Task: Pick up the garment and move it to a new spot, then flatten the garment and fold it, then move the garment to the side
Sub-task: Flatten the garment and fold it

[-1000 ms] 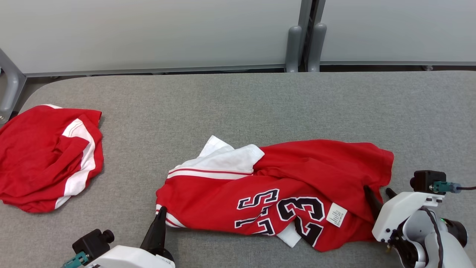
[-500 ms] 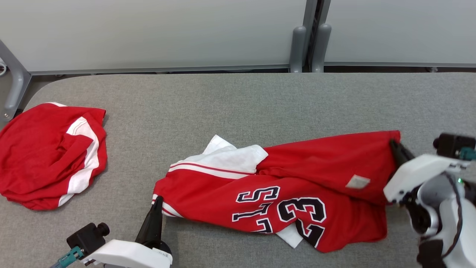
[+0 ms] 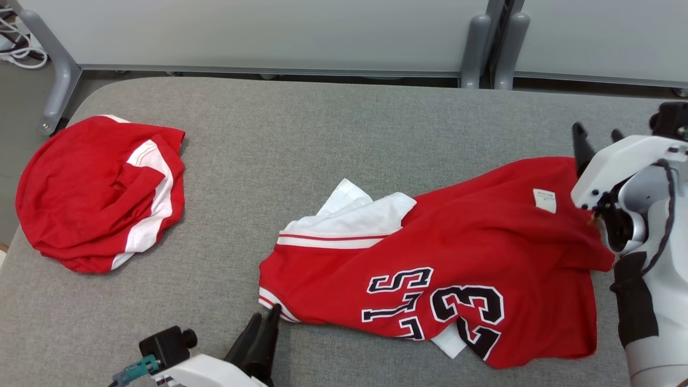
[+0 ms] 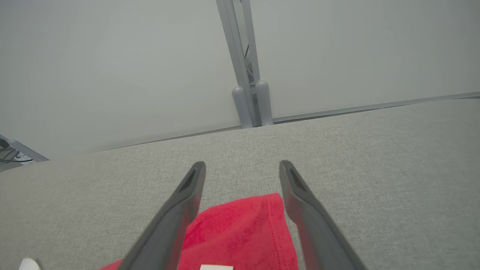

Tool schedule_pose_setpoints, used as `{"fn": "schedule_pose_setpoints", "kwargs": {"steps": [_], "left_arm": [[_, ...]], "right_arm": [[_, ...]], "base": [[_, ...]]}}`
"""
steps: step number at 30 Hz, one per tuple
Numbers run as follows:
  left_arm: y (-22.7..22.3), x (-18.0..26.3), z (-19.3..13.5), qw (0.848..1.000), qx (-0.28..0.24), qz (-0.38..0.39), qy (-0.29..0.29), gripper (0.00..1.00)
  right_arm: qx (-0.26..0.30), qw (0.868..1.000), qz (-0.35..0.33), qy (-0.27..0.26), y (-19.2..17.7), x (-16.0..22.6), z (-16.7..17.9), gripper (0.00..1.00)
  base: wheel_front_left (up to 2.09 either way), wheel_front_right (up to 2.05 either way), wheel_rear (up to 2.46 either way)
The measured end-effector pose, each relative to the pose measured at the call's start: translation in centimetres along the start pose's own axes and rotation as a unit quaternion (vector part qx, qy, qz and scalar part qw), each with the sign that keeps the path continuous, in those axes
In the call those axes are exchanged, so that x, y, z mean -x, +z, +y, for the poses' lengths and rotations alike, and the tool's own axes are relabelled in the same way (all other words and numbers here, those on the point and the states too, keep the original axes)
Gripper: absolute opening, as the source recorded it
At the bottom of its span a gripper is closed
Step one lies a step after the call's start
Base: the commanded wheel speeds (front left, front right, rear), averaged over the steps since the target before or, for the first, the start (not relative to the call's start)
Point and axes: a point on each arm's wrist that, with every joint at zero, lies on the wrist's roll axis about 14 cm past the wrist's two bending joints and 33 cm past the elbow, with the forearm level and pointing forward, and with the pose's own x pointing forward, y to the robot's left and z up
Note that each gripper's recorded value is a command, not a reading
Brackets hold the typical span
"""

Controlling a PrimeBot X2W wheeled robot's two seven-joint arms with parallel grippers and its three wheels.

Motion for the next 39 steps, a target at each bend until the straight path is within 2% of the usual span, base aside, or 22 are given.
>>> {"fn": "schedule_pose_setpoints", "kwargs": {"steps": [3, 6, 8, 10, 13, 15, 19, 20, 25, 29, 32, 37, 39], "left_arm": [[-2.0, 0.9, 0.6, 0.999, 0.002, 0.047, 0.005, 1.0], [-3.2, 2.2, 1.0, 0.997, 0.006, 0.082, 0.008, 1.0], [-1.8, 2.6, 1.4, 0.998, -0.006, 0.065, 0.014, 1.0], [1.3, 2.5, 1.3, 1.0, -0.023, 0.016, 0.014, 1.0], [4.8, 2.3, -0.2, 0.998, -0.048, -0.039, -0.006, 1.0], [6.5, 1.9, -1.7, 0.995, -0.078, -0.062, -0.024, 1.0], [7.9, -0.2, -4.7, 0.978, -0.19, -0.061, -0.058, 1.0], [7.9, -0.2, -4.7, 0.978, -0.19, -0.061, -0.058, 1.0], [6.1, -4.3, -7.2, 0.941, -0.329, 0.001, -0.077, 1.0], [4.3, -7.8, -6.8, 0.904, -0.42, 0.062, -0.054, 1.0], [2.8, -10.1, -6.3, 0.884, -0.454, 0.105, -0.035, 1.0], [1.8, -12.8, -4.9, 0.864, -0.478, 0.157, 0.003, 1.0], [1.6, -13.7, -5.3, 0.858, -0.485, 0.169, -0.005, 1.0]], "right_arm": [[0.012, 0.999, 0.049, -0.014, -2.3, 0.6, -0.9, 1.0], [0.033, 0.997, 0.065, -0.037, -3.2, 2.0, -2.6, 1.0], [0.039, 0.997, 0.046, -0.049, -2.5, 3.0, -3.6, 1.0], [0.039, 0.997, 0.017, -0.059, -1.4, 4.2, -4.4, 1.0], [0.038, 0.997, -0.009, -0.062, -1.2, 6.3, -5.0, 1.0], [0.031, 0.998, -0.017, -0.054, -1.7, 7.6, -4.8, 1.0], [0.015, 0.998, -0.035, -0.043, -2.4, 9.7, -4.6, 1.0], [0.015, 0.998, -0.035, -0.043, -2.4, 9.7, -4.6, 1.0], [0.007, 0.999, -0.04, -0.032, -3.1, 10.9, -4.3, 1.0], [-0.003, 0.999, -0.032, -0.028, -3.9, 10.8, -4.3, 1.0], [-0.015, 0.999, -0.022, -0.027, -4.8, 10.5, -4.5, 1.0], [-0.015, 0.999, -0.011, -0.037, -5.6, 10.2, -5.4, 1.0], [-0.013, 0.999, -0.009, -0.044, -5.7, 10.2, -5.9, 1.0]], "base": [[0.0, 0.0, 0.0], [0.0, 0.0, 0.0], [0.0, 0.0, 0.0], [0.0, 0.0, 0.0], [0.0, 0.0, 0.0], [0.0, 0.0, 0.0], [0.0, 0.0, 0.0], [0.0, 0.0, 0.0], [0.0, 0.0, 0.0], [0.0, 0.0, 0.0], [0.0, 0.0, 0.0], [0.0, 0.0, 0.0], [0.0, 0.0, 0.0]]}}
